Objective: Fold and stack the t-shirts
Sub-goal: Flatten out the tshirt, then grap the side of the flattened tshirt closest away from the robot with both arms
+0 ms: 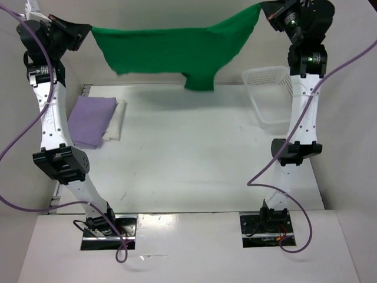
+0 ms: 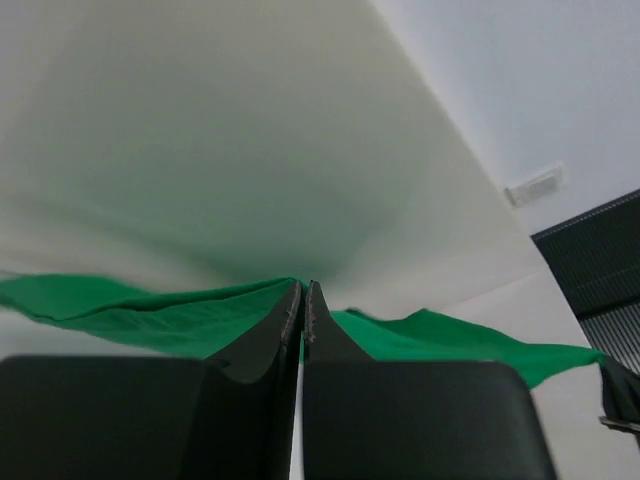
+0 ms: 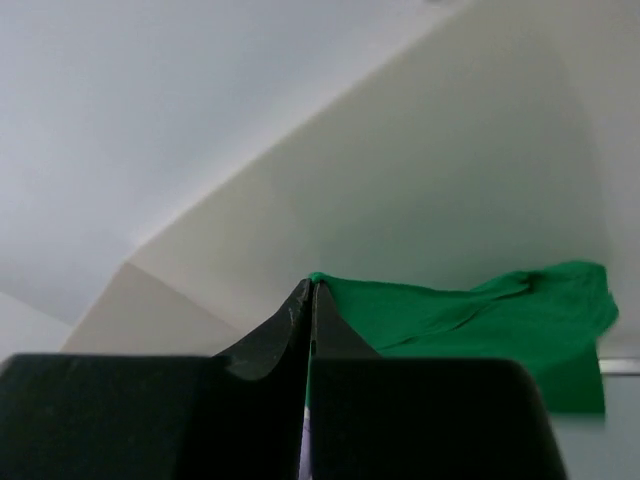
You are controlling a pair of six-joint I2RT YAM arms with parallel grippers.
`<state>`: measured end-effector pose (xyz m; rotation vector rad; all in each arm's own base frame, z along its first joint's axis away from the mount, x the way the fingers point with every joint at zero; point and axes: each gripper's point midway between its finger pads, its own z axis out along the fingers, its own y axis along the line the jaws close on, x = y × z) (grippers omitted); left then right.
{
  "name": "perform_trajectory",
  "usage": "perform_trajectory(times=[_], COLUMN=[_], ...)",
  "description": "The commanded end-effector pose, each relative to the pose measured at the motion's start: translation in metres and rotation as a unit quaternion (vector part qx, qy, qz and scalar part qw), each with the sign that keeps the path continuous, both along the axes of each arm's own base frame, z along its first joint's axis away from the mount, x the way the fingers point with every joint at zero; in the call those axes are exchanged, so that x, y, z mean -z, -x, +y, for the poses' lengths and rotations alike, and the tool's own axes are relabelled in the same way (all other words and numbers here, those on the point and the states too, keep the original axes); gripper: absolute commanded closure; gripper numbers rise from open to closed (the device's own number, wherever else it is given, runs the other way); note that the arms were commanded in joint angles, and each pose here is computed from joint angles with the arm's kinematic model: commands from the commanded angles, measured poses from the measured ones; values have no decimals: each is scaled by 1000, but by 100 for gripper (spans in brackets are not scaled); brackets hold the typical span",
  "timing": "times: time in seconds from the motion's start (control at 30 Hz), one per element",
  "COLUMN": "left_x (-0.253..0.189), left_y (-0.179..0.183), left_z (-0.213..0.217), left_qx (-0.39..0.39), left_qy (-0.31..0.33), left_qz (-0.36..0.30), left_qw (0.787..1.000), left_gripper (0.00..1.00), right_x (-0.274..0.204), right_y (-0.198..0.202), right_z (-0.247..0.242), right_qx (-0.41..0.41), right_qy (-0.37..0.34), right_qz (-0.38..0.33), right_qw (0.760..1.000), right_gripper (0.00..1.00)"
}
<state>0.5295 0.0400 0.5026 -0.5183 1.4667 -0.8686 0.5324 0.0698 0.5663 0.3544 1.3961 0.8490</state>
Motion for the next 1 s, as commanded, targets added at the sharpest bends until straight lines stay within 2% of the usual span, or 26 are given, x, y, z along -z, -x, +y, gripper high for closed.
perform_trajectory(times=[0.0, 0.03, 0.07, 0.1, 0.13, 0.17, 0.2, 0.23, 0.27, 0.37, 0.4, 0.47, 0.5, 0.6, 0.63, 0.67, 0.7, 0.77, 0.8, 0.83, 0.87, 0.9, 0.97], left_x=[-21, -4, -3, 4, 27, 35, 49, 54, 94, 144, 188, 235, 279, 332, 364, 374, 376, 391, 386, 387, 378, 380, 377], left_y=[8, 2, 4, 3, 3, 4, 5, 12, 11, 28, 40, 58, 77, 114, 136, 147, 160, 184, 198, 208, 218, 233, 253], left_z=[10, 11, 11, 11, 11, 11, 11, 9, 9, 6, 4, -1, -7, -13, -20, -23, -23, -30, -31, -32, -38, -46, -54], left_qx=[-19, -19, -19, -19, -18, -18, -19, -19, -18, -23, -26, -23, -21, -19, -16, -12, -14, -7, -9, -10, 1, 13, 25], left_qy=[-12, -7, -8, -6, 1, 2, -1, 0, 6, 3, 14, 17, 30, 34, 48, 44, 42, 37, 36, 36, 31, 39, 36], left_qz=[-30, -11, -15, -10, 14, 17, 29, 33, 70, 114, 157, 203, 249, 311, 356, 369, 376, 401, 406, 413, 406, 428, 444], left_qw=[999, 1000, 1000, 1000, 1000, 1000, 999, 999, 997, 993, 987, 979, 968, 949, 933, 928, 926, 915, 913, 910, 913, 903, 895], left_gripper=[100, 100, 100, 100, 100, 100, 100, 100, 100, 100, 100, 100, 100, 100, 100, 100, 100, 100, 100, 100, 100, 100, 100], right_x=[-45, -21, -16, 20, 37, 35, 83, 98, 129, 194, 233, 281, 300, 344, 352, 369, 366, 386, 387, 404, 409, 409, 419], right_y=[40, 27, 31, 18, 16, 30, 18, 22, 36, 62, 84, 119, 134, 182, 194, 208, 222, 251, 263, 283, 292, 302, 324], right_z=[6, 5, 5, 2, 1, 1, -1, -3, -3, -4, -2, -1, -1, 0, 1, 1, 1, 5, 5, 10, 10, 12, 16], right_qx=[-17, -15, -14, -6, -6, -6, -2, 2, 1, -4, -12, -15, -17, -27, -28, -29, -29, -42, -42, -52, -53, -57, -63], right_qy=[1, 11, 16, 28, 34, 40, 46, 51, 57, 67, 65, 64, 63, 65, 65, 64, 64, 54, 54, 47, 47, 49, 52], right_qz=[-53, -20, -7, 44, 67, 70, 121, 131, 158, 228, 266, 312, 337, 395, 409, 431, 428, 469, 473, 508, 521, 522, 548], right_qw=[998, 1000, 1000, 999, 997, 997, 992, 990, 986, 971, 962, 948, 939, 916, 910, 899, 901, 881, 878, 858, 851, 849, 833], right_gripper=[100, 100, 100, 100, 100, 100, 100, 100, 100, 100, 100, 100, 100, 100, 100, 100, 100, 100, 100, 100, 100, 100, 100])
